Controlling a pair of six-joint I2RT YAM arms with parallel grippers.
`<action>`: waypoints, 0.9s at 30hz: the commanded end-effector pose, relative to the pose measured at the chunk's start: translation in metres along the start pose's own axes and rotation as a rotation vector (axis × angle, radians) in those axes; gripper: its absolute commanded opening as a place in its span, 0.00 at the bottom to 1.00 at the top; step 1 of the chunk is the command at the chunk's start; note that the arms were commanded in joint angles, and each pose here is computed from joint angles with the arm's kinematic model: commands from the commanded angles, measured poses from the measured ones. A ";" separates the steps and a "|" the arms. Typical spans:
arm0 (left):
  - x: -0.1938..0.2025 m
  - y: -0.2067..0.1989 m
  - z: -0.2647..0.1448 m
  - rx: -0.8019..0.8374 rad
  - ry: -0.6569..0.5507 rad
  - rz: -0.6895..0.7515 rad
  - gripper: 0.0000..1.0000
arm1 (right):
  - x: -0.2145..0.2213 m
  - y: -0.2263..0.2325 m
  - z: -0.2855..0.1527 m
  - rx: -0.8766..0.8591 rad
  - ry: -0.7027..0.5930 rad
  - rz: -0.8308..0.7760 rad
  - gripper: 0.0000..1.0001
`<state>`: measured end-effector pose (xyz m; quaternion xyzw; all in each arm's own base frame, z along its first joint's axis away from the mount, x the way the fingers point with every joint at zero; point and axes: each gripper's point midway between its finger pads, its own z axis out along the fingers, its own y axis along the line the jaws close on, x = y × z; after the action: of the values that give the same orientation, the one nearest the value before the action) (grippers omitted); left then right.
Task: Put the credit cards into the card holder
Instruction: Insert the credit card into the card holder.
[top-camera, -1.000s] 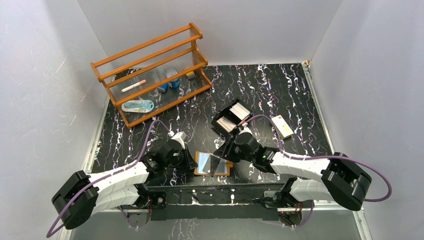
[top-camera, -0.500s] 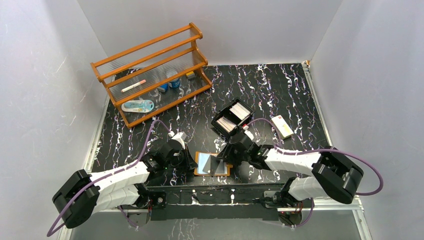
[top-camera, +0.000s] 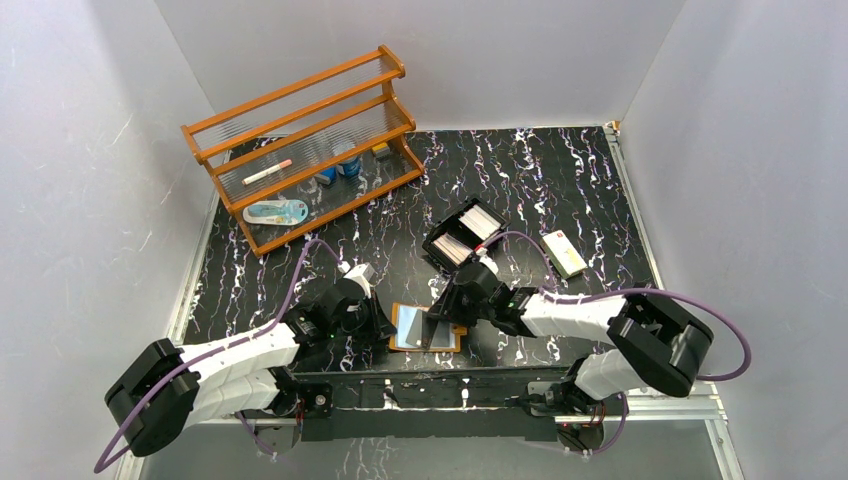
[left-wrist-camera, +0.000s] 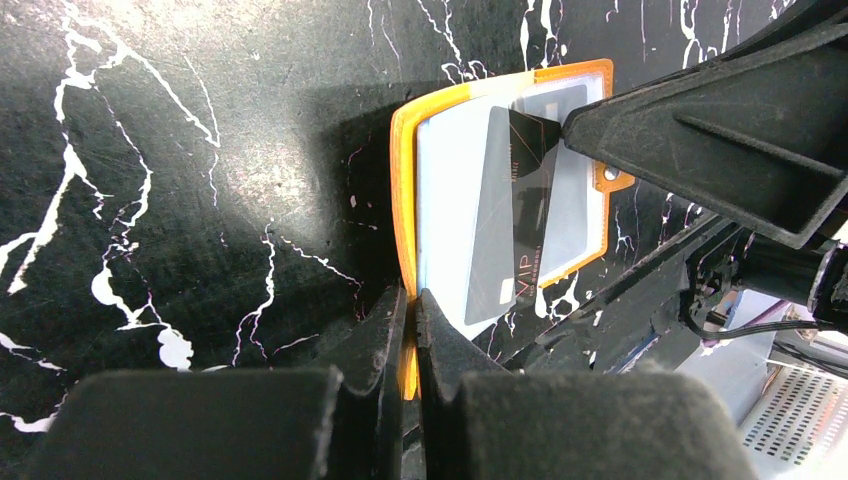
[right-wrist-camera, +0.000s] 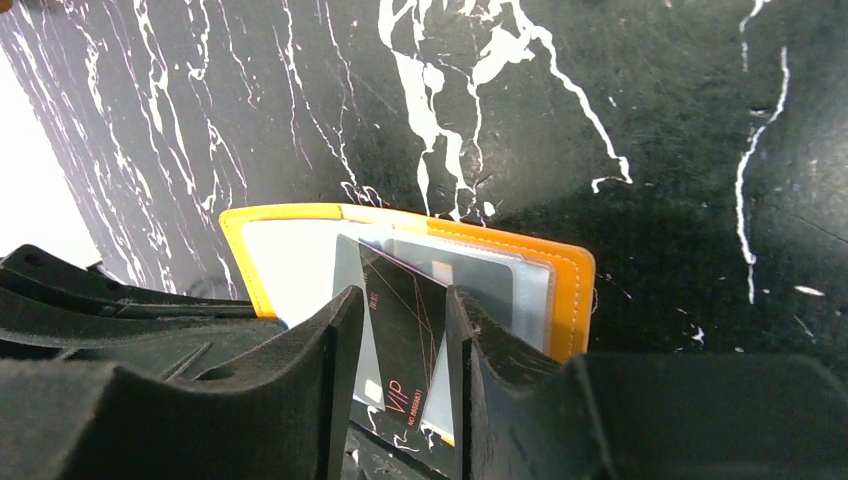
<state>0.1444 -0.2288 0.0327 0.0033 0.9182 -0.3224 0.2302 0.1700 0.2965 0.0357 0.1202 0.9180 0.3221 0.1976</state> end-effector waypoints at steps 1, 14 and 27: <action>-0.001 -0.005 0.000 0.027 -0.002 0.017 0.00 | -0.006 0.021 0.002 -0.073 -0.012 -0.061 0.43; -0.002 -0.007 -0.001 0.036 -0.012 0.002 0.01 | -0.002 0.046 0.008 -0.175 0.030 -0.180 0.41; -0.001 -0.011 -0.001 0.063 -0.014 -0.020 0.18 | -0.005 0.044 -0.005 -0.127 0.031 -0.193 0.51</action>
<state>0.1435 -0.2316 0.0331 -0.0051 0.9140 -0.3352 0.2284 0.1688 0.3247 0.0440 0.0013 0.9125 0.3564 0.2010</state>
